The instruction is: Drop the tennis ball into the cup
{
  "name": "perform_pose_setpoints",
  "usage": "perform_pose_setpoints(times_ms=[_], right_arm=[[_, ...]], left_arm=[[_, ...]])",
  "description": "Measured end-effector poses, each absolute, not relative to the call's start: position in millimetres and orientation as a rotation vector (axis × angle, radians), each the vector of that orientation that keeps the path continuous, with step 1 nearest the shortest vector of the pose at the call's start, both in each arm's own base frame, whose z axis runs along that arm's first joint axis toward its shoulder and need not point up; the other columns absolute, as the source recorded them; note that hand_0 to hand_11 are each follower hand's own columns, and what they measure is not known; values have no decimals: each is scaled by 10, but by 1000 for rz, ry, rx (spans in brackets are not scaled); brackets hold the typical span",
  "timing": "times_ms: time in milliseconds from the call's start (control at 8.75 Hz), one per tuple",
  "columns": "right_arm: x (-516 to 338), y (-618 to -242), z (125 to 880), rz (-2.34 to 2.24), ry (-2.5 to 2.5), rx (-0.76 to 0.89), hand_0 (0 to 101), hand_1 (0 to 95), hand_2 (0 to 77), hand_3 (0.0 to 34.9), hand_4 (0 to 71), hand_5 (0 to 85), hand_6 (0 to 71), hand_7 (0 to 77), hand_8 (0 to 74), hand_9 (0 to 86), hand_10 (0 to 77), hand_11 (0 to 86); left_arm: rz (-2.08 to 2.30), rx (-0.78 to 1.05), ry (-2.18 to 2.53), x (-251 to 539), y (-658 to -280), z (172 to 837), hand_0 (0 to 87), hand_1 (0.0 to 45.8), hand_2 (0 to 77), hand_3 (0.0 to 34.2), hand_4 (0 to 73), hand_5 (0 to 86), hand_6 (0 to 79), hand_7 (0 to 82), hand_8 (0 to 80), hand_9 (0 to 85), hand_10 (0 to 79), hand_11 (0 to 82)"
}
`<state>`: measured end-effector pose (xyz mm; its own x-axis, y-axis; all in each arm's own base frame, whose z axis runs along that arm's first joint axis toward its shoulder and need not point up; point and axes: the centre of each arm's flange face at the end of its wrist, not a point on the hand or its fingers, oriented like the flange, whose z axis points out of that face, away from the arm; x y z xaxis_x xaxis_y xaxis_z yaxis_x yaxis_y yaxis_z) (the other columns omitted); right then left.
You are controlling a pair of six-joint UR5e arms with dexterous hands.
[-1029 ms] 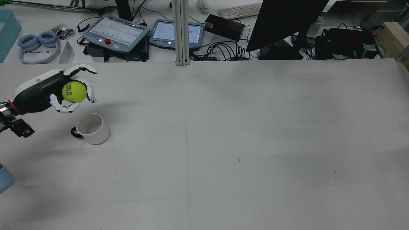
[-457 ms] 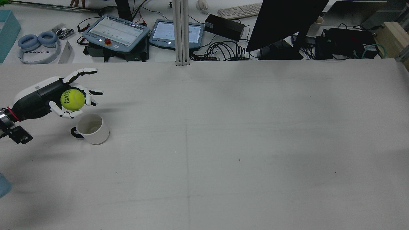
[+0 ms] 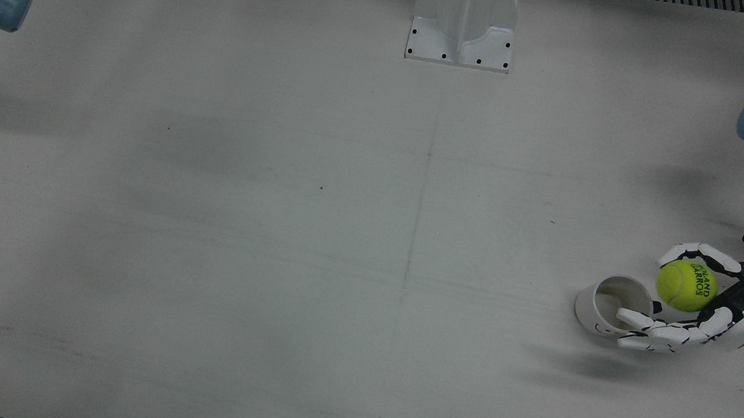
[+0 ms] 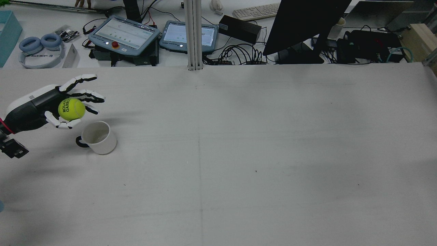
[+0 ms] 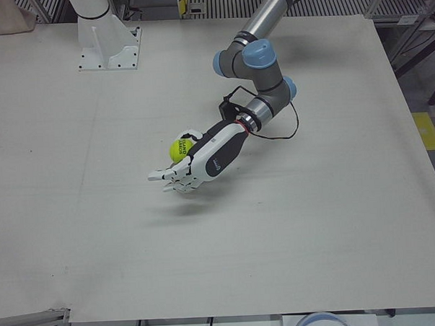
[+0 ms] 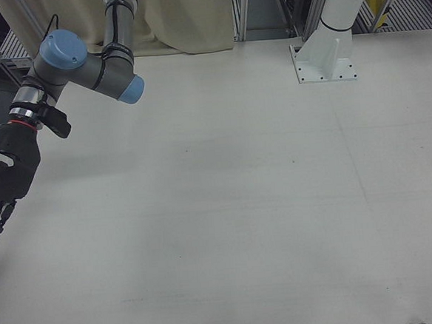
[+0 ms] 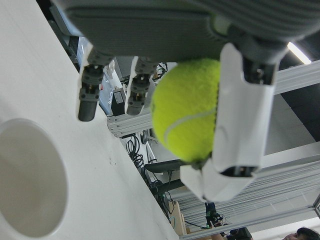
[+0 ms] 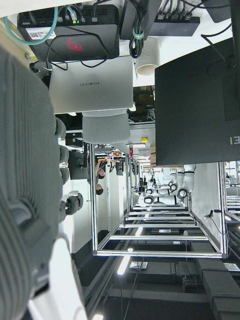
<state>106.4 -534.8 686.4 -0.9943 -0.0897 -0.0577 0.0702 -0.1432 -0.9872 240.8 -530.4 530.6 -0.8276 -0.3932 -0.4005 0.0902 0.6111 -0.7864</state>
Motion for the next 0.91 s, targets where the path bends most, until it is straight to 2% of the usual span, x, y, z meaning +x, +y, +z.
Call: perform_pose_setpoints(times_ms=[114,229,343,457,571,686,800,914], right_arm=[[1064,-5348,6862,-2298,1984,-23,0,5,5,0,0,0,0,5,0,0,0,5],[1064,-5349,6861,-2298,1984,-23,0,5,5,0,0,0,0,5,0,0,0,5],[1064,-5349,6861,-2298,1984,-23,0,5,5,0,0,0,0,0,0,0,0,5],[1064,-5348,6863,-2298,1983,-23,0,5,5,0,0,0,0,0,0,0,0,5],[1064,-5348,6865,-2299,1983,-23,0,5,5,0,0,0,0,5,0,0,0,5],[1064,-5348,6865,-2299,1983,-23,0,5,5,0,0,0,0,5,0,0,0,5],[1064,-5348,6865,-2299,1983,-23,0,5,5,0,0,0,0,0,0,0,0,5],[1064,-5347,6866,-2299,1983,-23,0,5,5,0,0,0,0,5,0,0,0,5]], left_arm=[[-1152,-240,2294,2411,-5295,5262,719,196,442,298,11,207,349,191,256,125,174,278],[-1149,-245,2292,2436,-5279,5248,703,202,442,298,11,191,235,235,240,125,174,278],[-1150,-252,2285,2470,-5264,5260,701,207,425,299,5,202,327,229,240,125,174,262],[-1153,-256,2278,2495,-5256,5281,610,229,436,298,11,207,273,196,267,109,147,262],[-1157,-258,2272,2507,-5252,5306,610,229,436,298,11,207,273,196,267,109,147,262],[-1162,-264,2269,2508,-5252,5322,588,229,393,297,5,180,289,218,245,104,158,256],[-1179,-281,2267,2487,-5262,5322,573,229,376,299,11,164,164,229,218,109,158,256],[-1261,-290,2245,2323,-5358,5371,588,235,404,297,11,191,322,202,240,114,158,256]])
